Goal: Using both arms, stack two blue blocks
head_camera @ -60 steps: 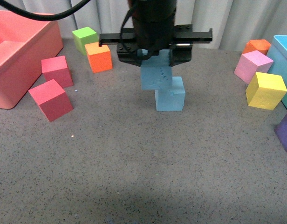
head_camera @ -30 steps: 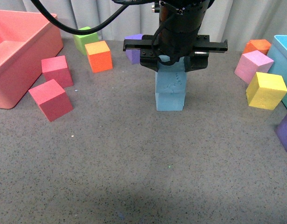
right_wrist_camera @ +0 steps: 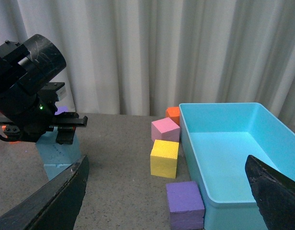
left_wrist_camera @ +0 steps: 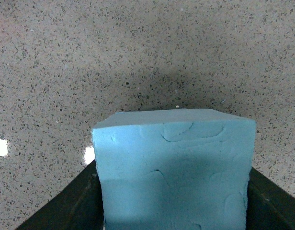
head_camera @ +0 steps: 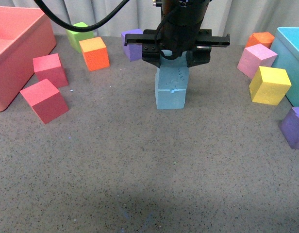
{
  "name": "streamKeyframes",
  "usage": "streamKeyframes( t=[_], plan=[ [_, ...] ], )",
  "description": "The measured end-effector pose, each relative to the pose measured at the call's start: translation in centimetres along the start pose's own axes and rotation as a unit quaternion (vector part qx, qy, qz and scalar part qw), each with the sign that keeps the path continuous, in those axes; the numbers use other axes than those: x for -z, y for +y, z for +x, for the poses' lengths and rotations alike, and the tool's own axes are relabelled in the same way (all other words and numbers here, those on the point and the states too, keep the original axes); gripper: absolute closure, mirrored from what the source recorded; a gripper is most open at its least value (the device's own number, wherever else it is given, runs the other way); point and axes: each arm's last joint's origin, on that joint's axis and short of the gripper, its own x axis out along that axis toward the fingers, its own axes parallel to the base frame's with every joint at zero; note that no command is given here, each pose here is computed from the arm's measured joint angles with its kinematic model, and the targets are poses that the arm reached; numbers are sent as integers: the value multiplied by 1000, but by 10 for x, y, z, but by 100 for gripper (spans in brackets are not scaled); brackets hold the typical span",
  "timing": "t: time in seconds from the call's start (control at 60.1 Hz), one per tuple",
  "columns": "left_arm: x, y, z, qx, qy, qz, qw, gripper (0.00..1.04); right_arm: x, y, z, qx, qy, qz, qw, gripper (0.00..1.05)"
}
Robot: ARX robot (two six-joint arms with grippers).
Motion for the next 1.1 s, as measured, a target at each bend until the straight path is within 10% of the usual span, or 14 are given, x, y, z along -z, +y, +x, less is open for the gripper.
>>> streamKeyframes(
  t=[0.249,0.765,0.931,1.098],
  plan=[
    [-1,0,-2,9,3,-7,1000,5,0,0,0,0,0,0,1000,10],
    [-26,32,-53,65,-61,-82,993,7,0,0,0,0,0,0,1000,10],
    [1,77,-52,-15,-297,-24,955,32,0,0,0,0,0,0,1000,10],
    [57,161,-105,-8,-491,-30,871,68,0,0,0,1,0,0,1000,10]
  ],
)
